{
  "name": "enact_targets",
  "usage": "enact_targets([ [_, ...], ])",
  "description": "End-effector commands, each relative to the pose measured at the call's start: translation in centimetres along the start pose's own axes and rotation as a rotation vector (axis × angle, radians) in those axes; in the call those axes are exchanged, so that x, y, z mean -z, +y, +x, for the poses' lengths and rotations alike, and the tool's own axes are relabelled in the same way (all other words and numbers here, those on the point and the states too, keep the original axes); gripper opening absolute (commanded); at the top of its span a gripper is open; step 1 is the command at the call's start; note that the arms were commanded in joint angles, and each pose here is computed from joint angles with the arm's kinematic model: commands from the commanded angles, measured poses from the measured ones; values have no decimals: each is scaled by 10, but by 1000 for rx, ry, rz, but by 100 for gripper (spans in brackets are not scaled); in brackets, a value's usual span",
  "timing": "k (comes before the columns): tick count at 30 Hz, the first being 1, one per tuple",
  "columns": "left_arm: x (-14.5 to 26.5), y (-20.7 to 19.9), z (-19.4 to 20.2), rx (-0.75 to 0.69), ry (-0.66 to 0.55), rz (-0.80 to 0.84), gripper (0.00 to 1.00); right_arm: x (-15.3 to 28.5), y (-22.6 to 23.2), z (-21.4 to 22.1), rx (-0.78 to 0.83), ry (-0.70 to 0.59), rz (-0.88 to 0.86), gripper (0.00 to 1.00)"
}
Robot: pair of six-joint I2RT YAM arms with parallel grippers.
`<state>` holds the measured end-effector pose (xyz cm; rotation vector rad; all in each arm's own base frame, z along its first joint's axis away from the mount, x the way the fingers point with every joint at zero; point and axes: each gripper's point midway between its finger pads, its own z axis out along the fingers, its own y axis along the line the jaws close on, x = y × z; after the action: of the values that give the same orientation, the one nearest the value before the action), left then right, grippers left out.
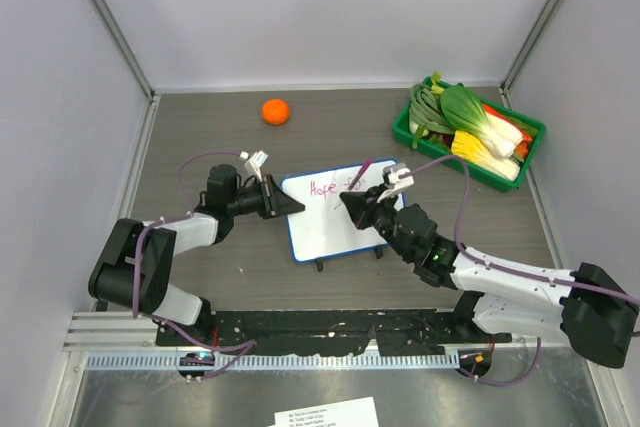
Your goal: Write a sentence on the whiteboard
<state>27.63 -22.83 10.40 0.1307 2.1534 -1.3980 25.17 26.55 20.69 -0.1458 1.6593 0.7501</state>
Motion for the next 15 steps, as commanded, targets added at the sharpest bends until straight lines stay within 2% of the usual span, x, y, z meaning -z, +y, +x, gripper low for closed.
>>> enact_targets([
  [1, 24, 110, 10, 127, -81, -473, 0, -9, 25, -30, -22, -124, -41, 1],
  [15, 22, 76, 13, 74, -80, -285, 0, -25, 41, -21, -36, -157, -30, 1],
])
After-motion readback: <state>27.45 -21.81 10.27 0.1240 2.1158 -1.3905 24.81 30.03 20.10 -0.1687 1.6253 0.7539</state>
